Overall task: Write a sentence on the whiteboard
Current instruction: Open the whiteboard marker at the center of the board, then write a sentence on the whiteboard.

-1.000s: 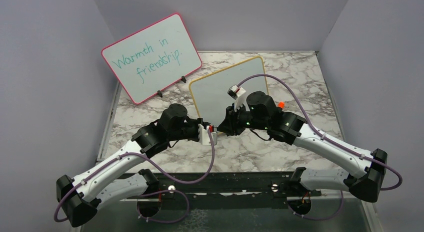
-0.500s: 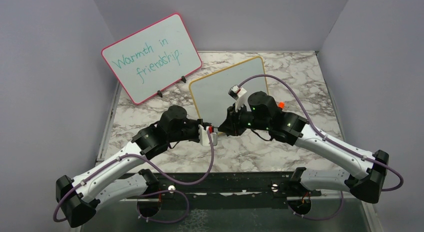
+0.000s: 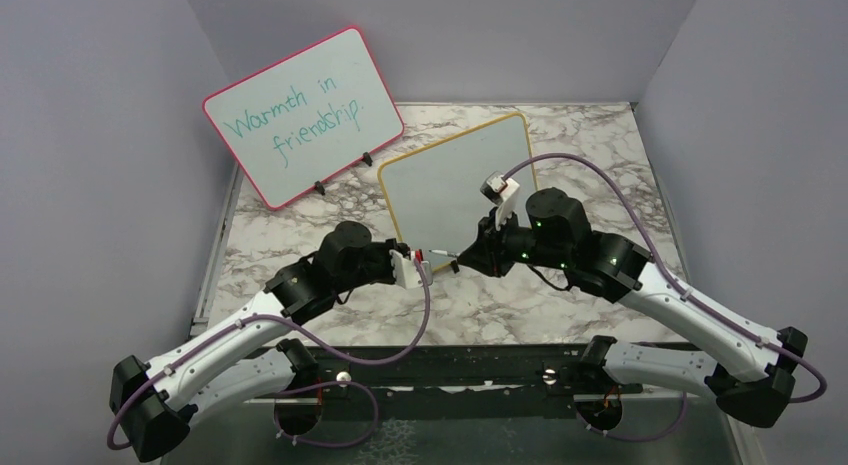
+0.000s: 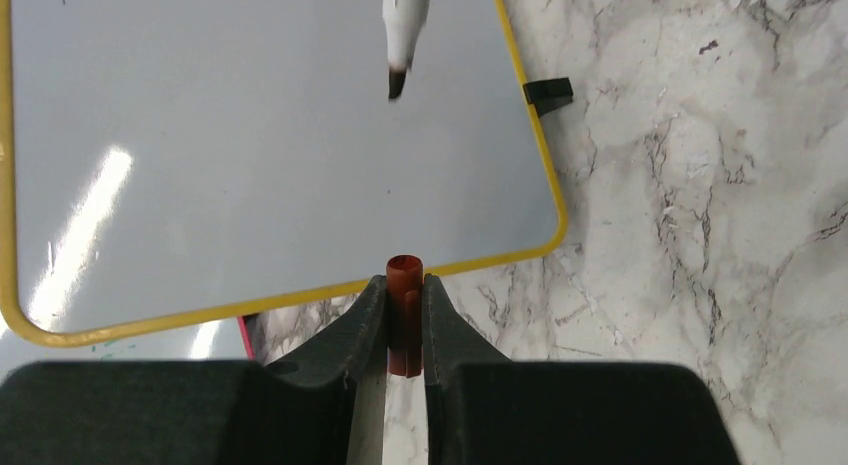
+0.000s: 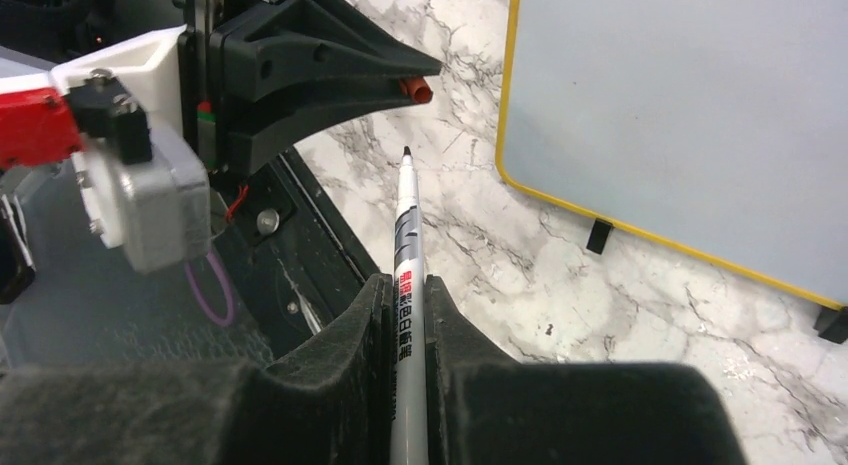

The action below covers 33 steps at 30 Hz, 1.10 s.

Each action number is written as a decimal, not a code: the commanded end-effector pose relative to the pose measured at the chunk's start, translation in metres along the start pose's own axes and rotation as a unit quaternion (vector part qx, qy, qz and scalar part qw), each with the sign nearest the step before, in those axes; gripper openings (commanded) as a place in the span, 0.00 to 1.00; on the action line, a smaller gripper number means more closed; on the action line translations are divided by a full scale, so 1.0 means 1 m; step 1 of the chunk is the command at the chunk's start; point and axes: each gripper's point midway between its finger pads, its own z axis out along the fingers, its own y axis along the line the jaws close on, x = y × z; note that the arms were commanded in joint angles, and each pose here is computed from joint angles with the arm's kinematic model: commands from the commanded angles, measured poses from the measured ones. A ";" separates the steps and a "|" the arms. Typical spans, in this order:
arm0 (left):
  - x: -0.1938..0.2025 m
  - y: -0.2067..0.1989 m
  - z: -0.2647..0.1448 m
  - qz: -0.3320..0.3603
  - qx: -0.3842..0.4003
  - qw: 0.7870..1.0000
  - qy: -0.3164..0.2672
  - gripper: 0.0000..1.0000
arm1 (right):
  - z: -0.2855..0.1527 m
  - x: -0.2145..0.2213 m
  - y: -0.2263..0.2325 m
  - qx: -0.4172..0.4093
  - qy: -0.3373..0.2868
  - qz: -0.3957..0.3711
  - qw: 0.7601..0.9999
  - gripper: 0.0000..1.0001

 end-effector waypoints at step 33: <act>0.169 0.058 -0.015 -0.526 -0.258 0.770 0.254 0.00 | -0.070 -0.024 -0.110 0.306 -0.154 -0.066 0.937 0.01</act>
